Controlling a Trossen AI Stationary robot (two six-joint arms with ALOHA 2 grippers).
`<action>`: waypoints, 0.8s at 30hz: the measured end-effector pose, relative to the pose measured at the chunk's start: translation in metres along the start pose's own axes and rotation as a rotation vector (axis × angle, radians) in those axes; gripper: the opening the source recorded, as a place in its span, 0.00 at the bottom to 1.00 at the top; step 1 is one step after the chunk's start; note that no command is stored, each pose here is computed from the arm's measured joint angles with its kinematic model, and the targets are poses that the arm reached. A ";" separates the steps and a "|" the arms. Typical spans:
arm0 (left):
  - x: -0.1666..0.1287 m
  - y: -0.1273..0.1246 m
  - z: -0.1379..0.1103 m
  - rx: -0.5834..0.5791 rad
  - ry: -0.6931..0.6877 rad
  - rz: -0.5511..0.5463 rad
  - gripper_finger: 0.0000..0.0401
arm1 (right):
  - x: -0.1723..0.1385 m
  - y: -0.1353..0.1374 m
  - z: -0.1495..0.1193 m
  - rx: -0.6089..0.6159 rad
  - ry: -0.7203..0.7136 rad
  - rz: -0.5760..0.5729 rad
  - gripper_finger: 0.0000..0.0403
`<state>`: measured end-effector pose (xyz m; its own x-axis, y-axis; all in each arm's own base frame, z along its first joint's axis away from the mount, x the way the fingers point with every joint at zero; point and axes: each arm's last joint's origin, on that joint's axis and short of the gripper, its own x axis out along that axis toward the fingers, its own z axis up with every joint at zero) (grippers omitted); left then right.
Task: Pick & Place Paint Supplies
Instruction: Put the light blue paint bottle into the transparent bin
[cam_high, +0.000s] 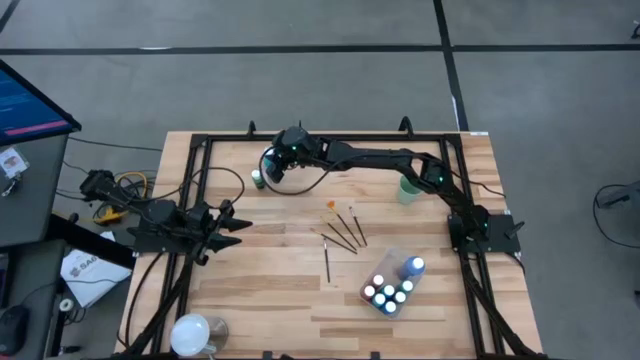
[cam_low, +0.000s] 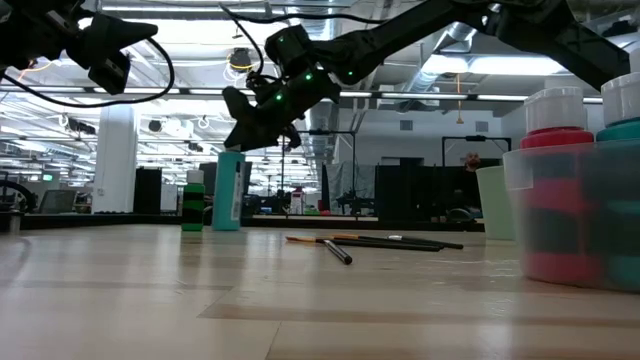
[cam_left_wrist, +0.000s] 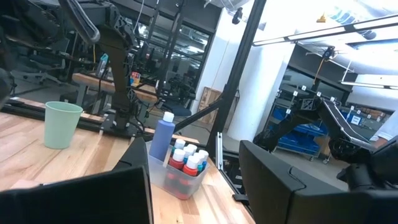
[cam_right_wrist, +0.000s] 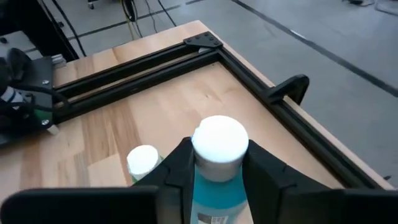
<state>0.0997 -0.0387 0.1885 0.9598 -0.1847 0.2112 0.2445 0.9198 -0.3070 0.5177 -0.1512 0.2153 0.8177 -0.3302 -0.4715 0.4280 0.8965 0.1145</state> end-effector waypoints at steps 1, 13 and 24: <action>0.000 0.000 0.000 0.000 0.000 0.000 0.33 | -0.001 0.000 0.001 0.001 0.000 0.010 0.23; 0.000 0.000 0.000 -0.001 -0.003 -0.001 0.33 | -0.077 0.002 0.065 -0.010 -0.086 0.030 0.23; 0.000 0.000 0.000 -0.001 -0.003 -0.001 0.33 | -0.243 0.024 0.121 -0.115 -0.114 0.045 0.23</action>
<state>0.0996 -0.0387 0.1888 0.9593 -0.1844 0.2139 0.2454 0.9193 -0.3078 0.3754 -0.0855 0.4387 0.8762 -0.3145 -0.3651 0.3485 0.9369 0.0294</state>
